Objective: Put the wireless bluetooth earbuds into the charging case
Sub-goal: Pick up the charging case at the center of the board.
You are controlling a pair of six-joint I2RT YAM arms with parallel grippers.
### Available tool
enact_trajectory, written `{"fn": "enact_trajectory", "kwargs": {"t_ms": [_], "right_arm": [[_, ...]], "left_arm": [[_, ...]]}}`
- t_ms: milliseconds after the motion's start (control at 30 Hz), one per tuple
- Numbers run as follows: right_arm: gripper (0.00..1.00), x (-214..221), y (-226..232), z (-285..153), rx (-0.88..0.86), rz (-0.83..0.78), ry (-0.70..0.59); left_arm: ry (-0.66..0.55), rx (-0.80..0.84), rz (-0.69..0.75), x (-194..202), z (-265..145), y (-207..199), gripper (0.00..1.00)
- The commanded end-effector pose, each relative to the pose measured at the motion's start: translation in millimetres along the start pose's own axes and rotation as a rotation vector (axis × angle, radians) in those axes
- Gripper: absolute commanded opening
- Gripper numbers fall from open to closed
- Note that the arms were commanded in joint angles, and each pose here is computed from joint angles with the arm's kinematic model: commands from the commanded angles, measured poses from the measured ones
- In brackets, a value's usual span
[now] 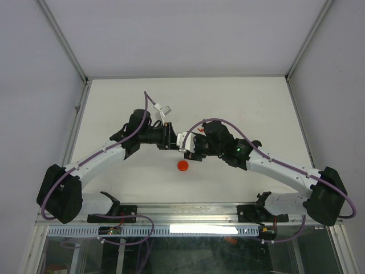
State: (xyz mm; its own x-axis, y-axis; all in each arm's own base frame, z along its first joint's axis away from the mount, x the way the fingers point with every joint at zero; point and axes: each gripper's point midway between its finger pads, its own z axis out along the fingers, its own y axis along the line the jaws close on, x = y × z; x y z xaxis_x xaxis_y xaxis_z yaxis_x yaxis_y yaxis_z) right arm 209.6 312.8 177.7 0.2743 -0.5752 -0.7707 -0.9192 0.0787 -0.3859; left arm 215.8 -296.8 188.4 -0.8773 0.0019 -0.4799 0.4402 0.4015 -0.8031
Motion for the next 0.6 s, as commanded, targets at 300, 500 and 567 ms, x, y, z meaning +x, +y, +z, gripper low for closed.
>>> {"fn": "enact_trajectory", "kwargs": {"t_ms": [300,500,567], "right_arm": [[0.63,-41,-20,-13,0.071,-0.015,-0.122],[0.71,-50,-20,-28,0.053,0.16,-0.206],[0.71,-58,-20,-36,0.026,0.231,-0.285]], "left_arm": [[-0.11,0.054,0.153,-19,-9,-24,0.0],[-0.27,0.072,0.275,-33,-26,-37,0.0],[-0.328,0.089,0.318,-37,-33,-43,0.0]]}}
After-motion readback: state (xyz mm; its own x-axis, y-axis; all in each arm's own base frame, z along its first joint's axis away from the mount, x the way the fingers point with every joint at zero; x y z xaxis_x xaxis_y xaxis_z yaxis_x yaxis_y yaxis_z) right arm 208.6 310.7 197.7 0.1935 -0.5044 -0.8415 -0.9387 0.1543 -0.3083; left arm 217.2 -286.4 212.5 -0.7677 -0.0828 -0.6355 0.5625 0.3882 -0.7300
